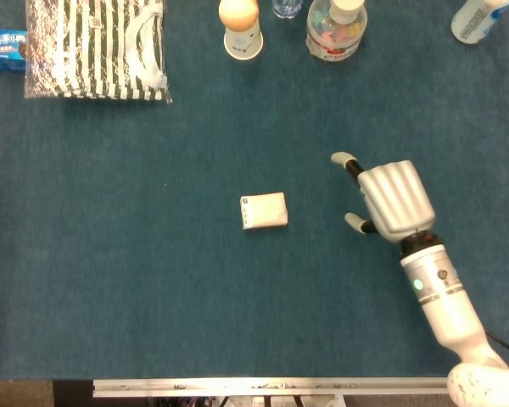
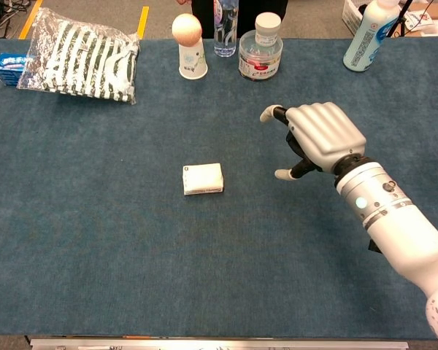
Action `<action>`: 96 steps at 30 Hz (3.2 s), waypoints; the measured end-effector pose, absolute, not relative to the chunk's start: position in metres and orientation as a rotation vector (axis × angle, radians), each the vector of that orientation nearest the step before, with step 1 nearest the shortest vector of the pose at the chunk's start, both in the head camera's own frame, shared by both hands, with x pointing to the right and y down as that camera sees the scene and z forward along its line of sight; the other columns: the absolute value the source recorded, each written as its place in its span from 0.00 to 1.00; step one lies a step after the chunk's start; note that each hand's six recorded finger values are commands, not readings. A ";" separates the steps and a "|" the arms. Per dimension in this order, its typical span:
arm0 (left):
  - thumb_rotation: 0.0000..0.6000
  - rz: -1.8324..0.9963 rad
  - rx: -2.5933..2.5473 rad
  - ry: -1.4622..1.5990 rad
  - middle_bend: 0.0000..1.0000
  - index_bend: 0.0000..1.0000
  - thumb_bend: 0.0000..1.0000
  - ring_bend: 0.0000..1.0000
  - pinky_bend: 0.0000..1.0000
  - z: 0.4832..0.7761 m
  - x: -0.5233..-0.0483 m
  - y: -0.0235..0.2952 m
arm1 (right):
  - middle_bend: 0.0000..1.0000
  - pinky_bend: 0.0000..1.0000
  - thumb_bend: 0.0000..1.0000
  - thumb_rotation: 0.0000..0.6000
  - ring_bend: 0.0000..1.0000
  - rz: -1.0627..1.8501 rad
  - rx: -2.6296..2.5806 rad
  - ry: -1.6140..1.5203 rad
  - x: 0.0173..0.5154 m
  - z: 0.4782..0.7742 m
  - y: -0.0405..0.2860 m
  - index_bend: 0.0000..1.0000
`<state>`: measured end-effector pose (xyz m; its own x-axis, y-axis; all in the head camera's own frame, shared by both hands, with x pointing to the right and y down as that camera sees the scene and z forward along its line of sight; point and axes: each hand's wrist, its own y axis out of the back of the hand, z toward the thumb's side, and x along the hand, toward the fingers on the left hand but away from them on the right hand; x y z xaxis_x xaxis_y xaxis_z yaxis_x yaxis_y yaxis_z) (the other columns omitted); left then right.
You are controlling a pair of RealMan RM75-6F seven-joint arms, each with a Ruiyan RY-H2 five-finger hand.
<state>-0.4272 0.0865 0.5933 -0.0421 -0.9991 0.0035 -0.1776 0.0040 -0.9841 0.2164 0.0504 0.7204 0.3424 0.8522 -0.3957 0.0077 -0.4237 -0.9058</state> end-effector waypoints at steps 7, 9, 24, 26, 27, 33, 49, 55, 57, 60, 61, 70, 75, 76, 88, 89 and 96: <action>1.00 -1.149 -1.317 1.371 0.59 0.61 0.00 0.39 0.50 0.593 -0.427 0.087 | 0.98 1.00 0.00 1.00 0.99 1.197 -1.799 -0.777 0.204 0.729 0.052 0.27; 1.00 -1.146 -1.310 1.372 0.59 0.61 0.00 0.39 0.50 0.590 -0.428 0.087 | 0.98 1.00 0.00 1.00 0.99 1.196 -1.807 -0.772 0.200 0.731 0.052 0.27; 1.00 -1.201 -1.238 1.357 0.58 0.61 0.00 0.39 0.50 0.576 -0.444 0.088 | 1.00 1.00 0.00 1.00 1.00 1.193 -1.869 -0.719 0.162 0.757 0.071 0.27; 1.00 -1.206 -1.242 1.351 0.58 0.61 0.00 0.39 0.50 0.577 -0.444 0.088 | 1.00 1.00 0.00 1.00 1.00 1.191 -1.879 -0.711 0.156 0.761 0.074 0.27; 1.00 -1.209 -1.244 1.348 0.58 0.61 0.00 0.39 0.50 0.577 -0.443 0.088 | 1.00 1.00 0.00 1.00 1.00 1.189 -1.883 -0.710 0.154 0.762 0.075 0.27; 1.00 -1.211 -1.250 1.344 0.58 0.61 0.00 0.39 0.50 0.578 -0.442 0.089 | 1.00 1.00 0.00 1.00 1.00 1.171 -1.903 -0.743 0.146 0.767 0.076 0.27; 1.00 -1.222 -1.272 1.323 0.58 0.61 0.00 0.39 0.50 0.582 -0.439 0.090 | 1.00 1.00 0.00 1.00 1.00 1.154 -1.963 -0.875 0.135 0.778 0.066 0.30; 1.00 -1.223 -1.282 1.313 0.58 0.61 0.00 0.39 0.50 0.585 -0.436 0.090 | 1.00 1.00 0.00 1.00 1.00 1.188 -2.005 -0.875 0.133 0.786 0.066 0.30; 1.00 -1.224 -1.283 1.311 0.58 0.61 0.00 0.39 0.50 0.585 -0.436 0.090 | 1.00 1.00 0.00 1.00 1.00 1.196 -2.014 -0.875 0.133 0.788 0.065 0.31; 1.00 -1.225 -1.283 1.311 0.58 0.61 0.00 0.39 0.50 0.586 -0.436 0.090 | 1.00 1.00 0.00 1.00 1.00 1.197 -2.020 -0.882 0.132 0.788 0.064 0.34; 1.00 -1.225 -1.283 1.312 0.58 0.61 0.00 0.39 0.50 0.585 -0.436 0.090 | 1.00 1.00 0.00 1.00 1.00 1.197 -2.023 -0.884 0.132 0.788 0.064 0.34; 1.00 -1.221 -1.280 1.315 0.58 0.61 0.00 0.39 0.50 0.584 -0.436 0.091 | 1.00 1.00 0.00 1.00 1.00 1.210 -2.055 -0.904 0.132 0.791 0.062 0.41; 1.00 -1.219 -1.281 1.316 0.58 0.61 0.00 0.39 0.50 0.584 -0.436 0.091 | 1.00 1.00 0.00 1.00 1.00 1.222 -2.054 -0.908 0.133 0.792 0.061 0.46; 1.00 -1.219 -1.281 1.316 0.58 0.61 0.00 0.39 0.50 0.584 -0.436 0.091 | 1.00 1.00 0.00 1.00 1.00 1.224 -2.054 -0.909 0.134 0.792 0.061 0.47; 1.00 -1.217 -1.284 1.314 0.58 0.61 0.00 0.39 0.50 0.584 -0.436 0.091 | 1.00 1.00 0.11 1.00 1.00 1.253 -2.047 -0.918 0.137 0.794 0.058 0.58; 1.00 -1.217 -1.284 1.314 0.58 0.61 0.00 0.39 0.50 0.584 -0.436 0.091 | 1.00 1.00 0.12 1.00 1.00 1.254 -2.046 -0.920 0.137 0.794 0.058 0.58; 1.00 -1.217 -1.284 1.315 0.58 0.61 0.00 0.39 0.50 0.584 -0.435 0.091 | 1.00 1.00 0.00 1.00 1.00 1.220 -2.059 -0.916 0.136 0.791 0.058 0.46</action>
<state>-0.4355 0.0911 0.5838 -0.0521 -0.9981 0.0315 -0.1086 -0.0257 -0.9938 0.1362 0.0584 0.7913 0.3491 0.7880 -0.5072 0.2673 -0.6025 -0.7520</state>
